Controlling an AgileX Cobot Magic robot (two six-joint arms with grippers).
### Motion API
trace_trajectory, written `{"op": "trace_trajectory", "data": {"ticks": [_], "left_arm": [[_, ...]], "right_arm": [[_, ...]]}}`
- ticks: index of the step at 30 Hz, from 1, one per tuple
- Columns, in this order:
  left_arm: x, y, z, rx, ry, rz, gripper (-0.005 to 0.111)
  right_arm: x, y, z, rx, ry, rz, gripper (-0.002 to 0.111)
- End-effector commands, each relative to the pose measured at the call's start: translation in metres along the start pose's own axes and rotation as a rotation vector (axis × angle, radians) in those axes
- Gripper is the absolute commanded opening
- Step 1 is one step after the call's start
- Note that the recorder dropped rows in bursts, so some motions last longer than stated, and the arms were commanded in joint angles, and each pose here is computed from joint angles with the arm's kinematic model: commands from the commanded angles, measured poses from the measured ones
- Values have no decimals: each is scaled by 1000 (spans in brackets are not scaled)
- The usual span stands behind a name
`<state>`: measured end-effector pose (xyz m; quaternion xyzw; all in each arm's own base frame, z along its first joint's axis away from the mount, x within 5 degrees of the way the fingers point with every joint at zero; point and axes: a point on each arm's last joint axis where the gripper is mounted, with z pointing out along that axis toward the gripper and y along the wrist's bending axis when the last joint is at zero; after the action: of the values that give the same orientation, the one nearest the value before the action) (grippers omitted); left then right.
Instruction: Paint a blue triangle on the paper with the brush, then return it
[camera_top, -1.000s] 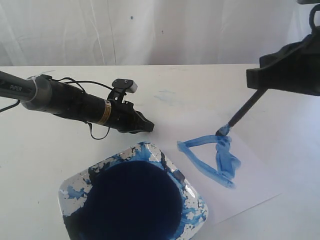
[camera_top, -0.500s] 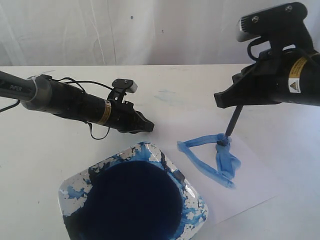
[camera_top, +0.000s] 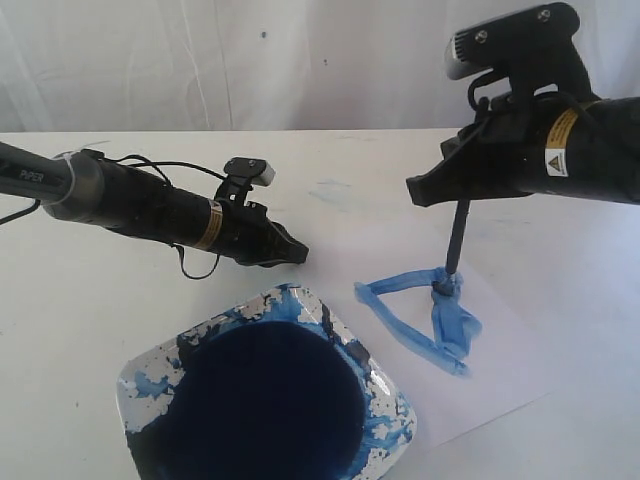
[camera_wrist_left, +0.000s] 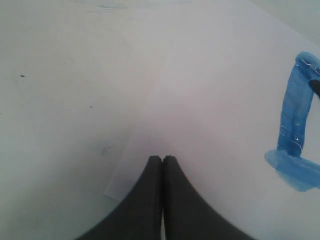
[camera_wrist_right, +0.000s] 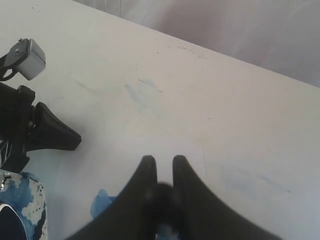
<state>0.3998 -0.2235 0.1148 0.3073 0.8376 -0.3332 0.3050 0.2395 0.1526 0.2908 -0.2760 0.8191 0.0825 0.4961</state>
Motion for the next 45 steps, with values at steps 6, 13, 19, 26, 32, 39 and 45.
{"op": "trace_trajectory", "data": {"ticks": [6, 13, 19, 26, 32, 39, 45], "left_arm": [[-2, -2, 0, -12, 3, 21, 0], [-2, -2, 0, -12, 3, 21, 0], [-2, -2, 0, -12, 3, 21, 0], [-2, -2, 0, -12, 3, 21, 0], [-2, -2, 0, -12, 3, 21, 0], [-2, -2, 0, -12, 3, 21, 0], [-2, -2, 0, -12, 3, 21, 0]], "right_arm": [[-3, 2, 1, -22, -34, 31, 0], [-9, -2, -7, 5, -31, 33, 0], [-23, -12, -36, 71, -56, 5, 0], [-38, -19, -86, 84, -198, 106, 0], [-37, -20, -120, 38, -234, 313, 0], [-30, -6, -129, -127, -143, 492, 0], [-32, 16, -134, -381, -90, 571, 0]]}}
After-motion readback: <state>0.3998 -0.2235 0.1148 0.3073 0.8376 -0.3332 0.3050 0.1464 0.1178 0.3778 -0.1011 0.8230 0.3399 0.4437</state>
